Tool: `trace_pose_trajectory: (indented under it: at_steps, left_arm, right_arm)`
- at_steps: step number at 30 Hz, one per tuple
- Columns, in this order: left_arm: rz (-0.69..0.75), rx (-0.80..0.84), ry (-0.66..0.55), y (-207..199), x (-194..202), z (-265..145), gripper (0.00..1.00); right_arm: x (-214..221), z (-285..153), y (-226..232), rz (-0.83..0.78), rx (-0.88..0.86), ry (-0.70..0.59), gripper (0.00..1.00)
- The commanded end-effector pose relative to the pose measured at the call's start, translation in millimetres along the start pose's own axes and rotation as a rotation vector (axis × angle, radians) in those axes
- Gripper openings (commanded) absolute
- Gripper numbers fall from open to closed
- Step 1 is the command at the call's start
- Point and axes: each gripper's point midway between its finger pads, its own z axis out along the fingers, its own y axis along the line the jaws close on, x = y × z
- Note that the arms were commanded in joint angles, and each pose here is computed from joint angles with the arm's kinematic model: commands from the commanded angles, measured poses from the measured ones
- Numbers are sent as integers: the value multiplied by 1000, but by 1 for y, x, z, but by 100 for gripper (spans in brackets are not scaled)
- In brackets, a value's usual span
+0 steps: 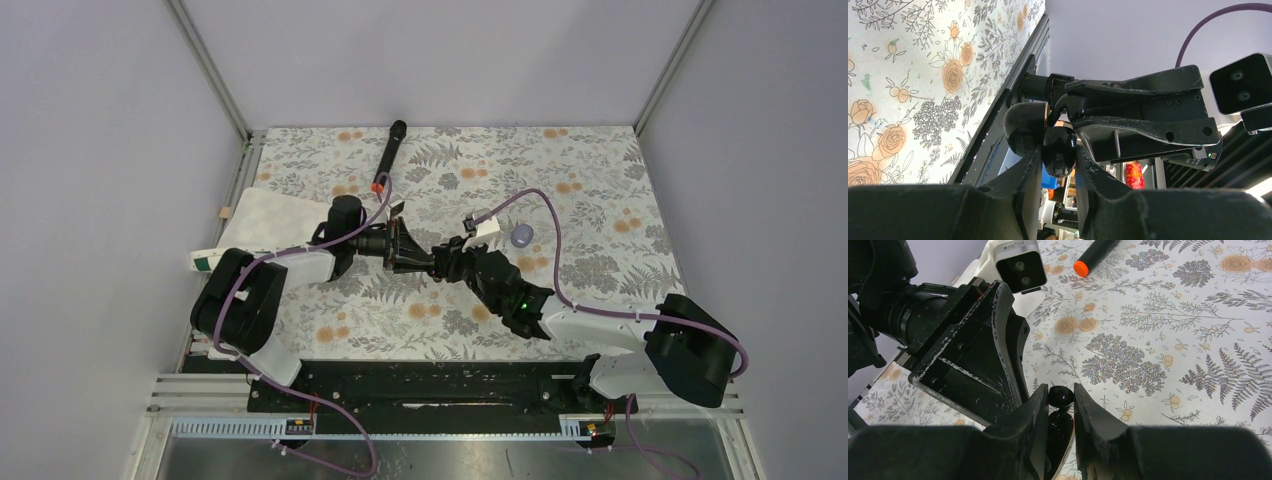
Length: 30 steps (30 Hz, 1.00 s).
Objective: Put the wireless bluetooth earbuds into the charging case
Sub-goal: Insert the right earbud into the right side groove of the charging case.
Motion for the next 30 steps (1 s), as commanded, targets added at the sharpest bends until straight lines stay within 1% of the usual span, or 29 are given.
trace_pose_trajectory:
  at_steps: [1, 8, 14, 17, 21, 25, 27, 30]
  left_arm:
    - [69, 58, 33, -14, 5, 0, 0]
    - [71, 158, 27, -32, 3, -2, 0]
    - [28, 244, 24, -44, 2, -4, 0]
    - [20, 249, 19, -42, 1, -3, 0]
    - [22, 249, 15, -42, 0, -3, 0]
    - [18, 244, 18, -39, 1, -3, 0]
    - [17, 240, 25, -37, 3, -4, 0]
    - [13, 230, 32, -33, 6, -4, 0]
  right_arm:
    - [-18, 5, 8, 3, -3, -58, 2]
    - [-10, 5, 5, -34, 1, -63, 1]
    - [-1, 0, 9, -90, -42, -77, 0]
    - [-3, -5, 12, -85, -77, -106, 0]
    - [-2, -8, 13, -97, -94, -96, 0]
    - [-7, -12, 15, -94, -111, -116, 0]
    - [-12, -15, 19, -105, -143, -137, 0]
    - [-16, -26, 25, -135, -224, -214, 0]
